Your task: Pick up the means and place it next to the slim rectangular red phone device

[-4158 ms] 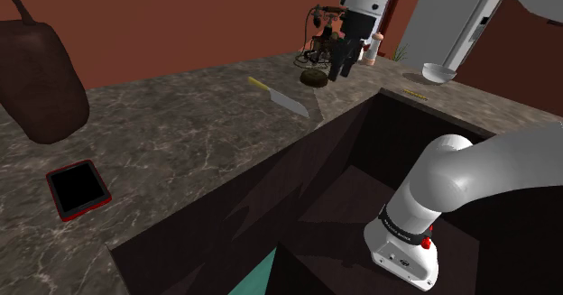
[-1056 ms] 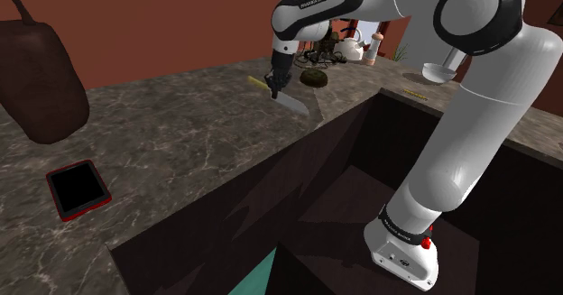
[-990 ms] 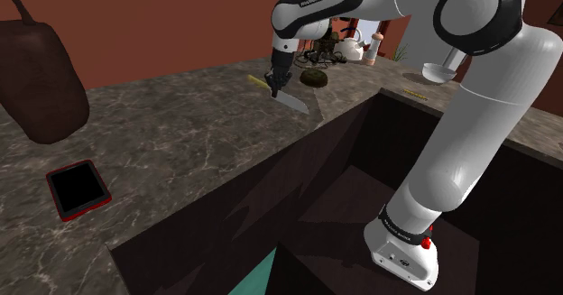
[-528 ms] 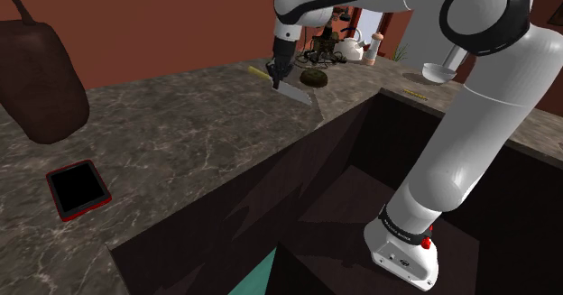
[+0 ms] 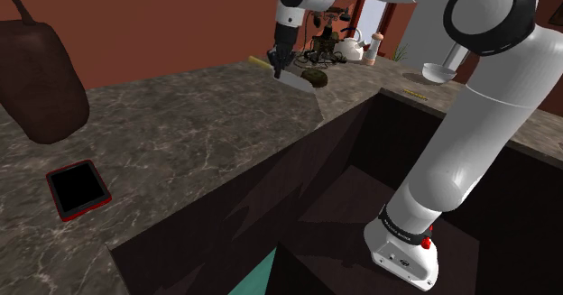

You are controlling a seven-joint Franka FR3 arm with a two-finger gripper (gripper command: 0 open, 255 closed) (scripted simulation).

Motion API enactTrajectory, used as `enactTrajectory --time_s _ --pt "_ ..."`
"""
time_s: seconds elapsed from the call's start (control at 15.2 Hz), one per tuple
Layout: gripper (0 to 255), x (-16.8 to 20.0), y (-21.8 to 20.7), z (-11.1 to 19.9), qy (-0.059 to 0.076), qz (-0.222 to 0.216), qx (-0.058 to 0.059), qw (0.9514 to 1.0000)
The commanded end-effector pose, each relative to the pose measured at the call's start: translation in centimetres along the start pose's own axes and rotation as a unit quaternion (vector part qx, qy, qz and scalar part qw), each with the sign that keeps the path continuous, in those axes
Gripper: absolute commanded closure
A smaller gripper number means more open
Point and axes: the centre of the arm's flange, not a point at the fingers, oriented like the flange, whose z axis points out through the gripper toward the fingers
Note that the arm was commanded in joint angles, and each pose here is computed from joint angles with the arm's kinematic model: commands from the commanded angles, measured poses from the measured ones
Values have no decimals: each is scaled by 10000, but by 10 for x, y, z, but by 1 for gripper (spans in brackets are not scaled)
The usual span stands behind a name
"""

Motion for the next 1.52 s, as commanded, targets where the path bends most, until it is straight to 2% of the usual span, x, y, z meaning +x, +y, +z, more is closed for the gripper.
enactTrajectory --time_s 0.0,0.2,1.45 --pt "255 0 0 -10 -2 0 0 10000" --pt "255 0 -2 -26 -2 0 0 10000" --pt "255 -16 -251 -2 -2 0 0 10000"
